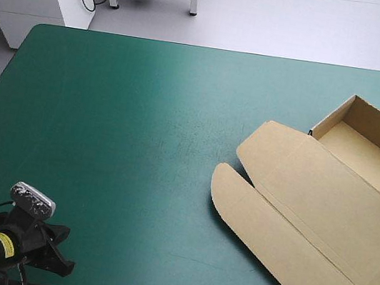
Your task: Fold the box
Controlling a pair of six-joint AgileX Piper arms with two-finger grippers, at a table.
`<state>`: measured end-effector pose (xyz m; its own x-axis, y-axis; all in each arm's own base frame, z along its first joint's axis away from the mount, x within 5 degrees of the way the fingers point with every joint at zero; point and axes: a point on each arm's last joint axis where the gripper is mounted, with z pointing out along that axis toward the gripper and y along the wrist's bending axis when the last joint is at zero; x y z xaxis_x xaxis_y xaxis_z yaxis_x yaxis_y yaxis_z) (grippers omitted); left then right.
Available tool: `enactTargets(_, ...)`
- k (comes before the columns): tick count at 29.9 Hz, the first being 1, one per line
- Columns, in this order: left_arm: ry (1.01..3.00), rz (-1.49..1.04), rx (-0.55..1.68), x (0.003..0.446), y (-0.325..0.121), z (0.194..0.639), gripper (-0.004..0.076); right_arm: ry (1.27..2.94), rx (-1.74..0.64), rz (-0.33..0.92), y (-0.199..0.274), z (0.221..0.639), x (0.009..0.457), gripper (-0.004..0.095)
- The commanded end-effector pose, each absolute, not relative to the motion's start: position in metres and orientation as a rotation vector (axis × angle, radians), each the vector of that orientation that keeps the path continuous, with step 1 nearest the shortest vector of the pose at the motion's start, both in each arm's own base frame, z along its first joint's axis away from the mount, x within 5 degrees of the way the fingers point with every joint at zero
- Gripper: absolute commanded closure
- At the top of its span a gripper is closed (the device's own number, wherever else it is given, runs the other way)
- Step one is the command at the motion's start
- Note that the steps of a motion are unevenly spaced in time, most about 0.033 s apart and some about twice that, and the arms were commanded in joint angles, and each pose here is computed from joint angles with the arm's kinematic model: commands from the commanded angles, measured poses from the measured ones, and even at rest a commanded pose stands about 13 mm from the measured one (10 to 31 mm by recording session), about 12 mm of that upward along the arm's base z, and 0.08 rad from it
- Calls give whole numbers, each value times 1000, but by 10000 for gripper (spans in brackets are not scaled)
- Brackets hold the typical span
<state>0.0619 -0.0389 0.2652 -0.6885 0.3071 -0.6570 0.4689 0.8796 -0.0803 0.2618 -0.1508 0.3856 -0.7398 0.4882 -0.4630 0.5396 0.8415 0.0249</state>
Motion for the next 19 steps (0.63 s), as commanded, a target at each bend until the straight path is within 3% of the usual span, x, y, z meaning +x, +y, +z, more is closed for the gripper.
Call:
enactTargets(1,2313,-347,531,66,-42,276,732,2462,667,-77,-124,418,229,595)
enactTargets(5,2313,-347,531,66,-42,276,732,2451,556,-34,-93,421,203,786)
enactTargets(9,2319,-355,512,66,-42,276,732,2475,363,3,-53,411,175,911)
enactTargets(15,2317,-355,517,66,-42,276,732,2449,131,25,-16,386,122,926)
enactTargets(19,2319,-355,518,66,-42,276,732,2431,104,40,-8,366,95,926)
